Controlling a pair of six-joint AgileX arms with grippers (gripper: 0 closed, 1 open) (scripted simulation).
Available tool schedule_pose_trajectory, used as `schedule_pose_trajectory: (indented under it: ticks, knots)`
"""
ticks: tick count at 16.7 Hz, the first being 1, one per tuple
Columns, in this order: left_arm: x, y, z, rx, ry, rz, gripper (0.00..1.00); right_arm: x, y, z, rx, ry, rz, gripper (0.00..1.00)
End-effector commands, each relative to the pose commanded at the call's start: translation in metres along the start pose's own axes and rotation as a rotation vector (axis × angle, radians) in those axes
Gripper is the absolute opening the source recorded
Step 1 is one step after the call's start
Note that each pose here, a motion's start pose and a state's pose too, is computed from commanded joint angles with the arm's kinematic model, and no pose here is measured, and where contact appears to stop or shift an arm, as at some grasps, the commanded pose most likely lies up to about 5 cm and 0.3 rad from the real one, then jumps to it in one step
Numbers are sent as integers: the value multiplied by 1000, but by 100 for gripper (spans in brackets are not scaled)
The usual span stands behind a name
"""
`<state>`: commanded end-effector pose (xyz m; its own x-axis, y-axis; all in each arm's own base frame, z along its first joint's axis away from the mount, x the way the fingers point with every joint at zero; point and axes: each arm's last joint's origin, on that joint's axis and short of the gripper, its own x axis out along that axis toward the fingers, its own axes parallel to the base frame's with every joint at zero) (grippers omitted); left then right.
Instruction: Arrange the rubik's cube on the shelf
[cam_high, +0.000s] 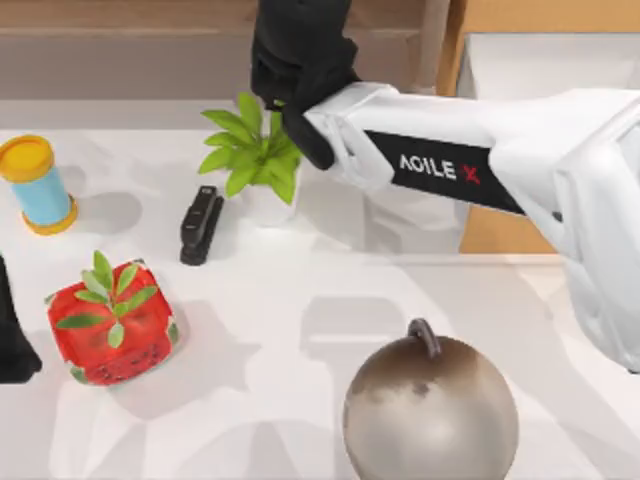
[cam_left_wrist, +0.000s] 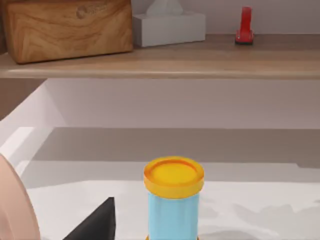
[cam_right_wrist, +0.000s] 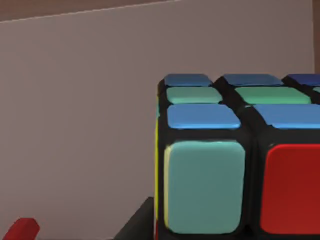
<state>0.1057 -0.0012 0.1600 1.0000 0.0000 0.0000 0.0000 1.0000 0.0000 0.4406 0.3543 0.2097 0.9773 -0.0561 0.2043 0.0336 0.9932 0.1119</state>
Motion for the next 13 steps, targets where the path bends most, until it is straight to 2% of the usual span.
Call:
schedule_pose_trajectory:
  ticks: [4, 8, 13]
  knots:
    - [0, 0, 0, 0, 0, 0, 100, 4, -3, -41, -102, 102, 39, 0]
    - [0, 0, 0, 0, 0, 0, 100, 4, -3, -43, -107, 107, 41, 0]
    - [0, 0, 0, 0, 0, 0, 100, 4, -3, -43, -107, 107, 41, 38]
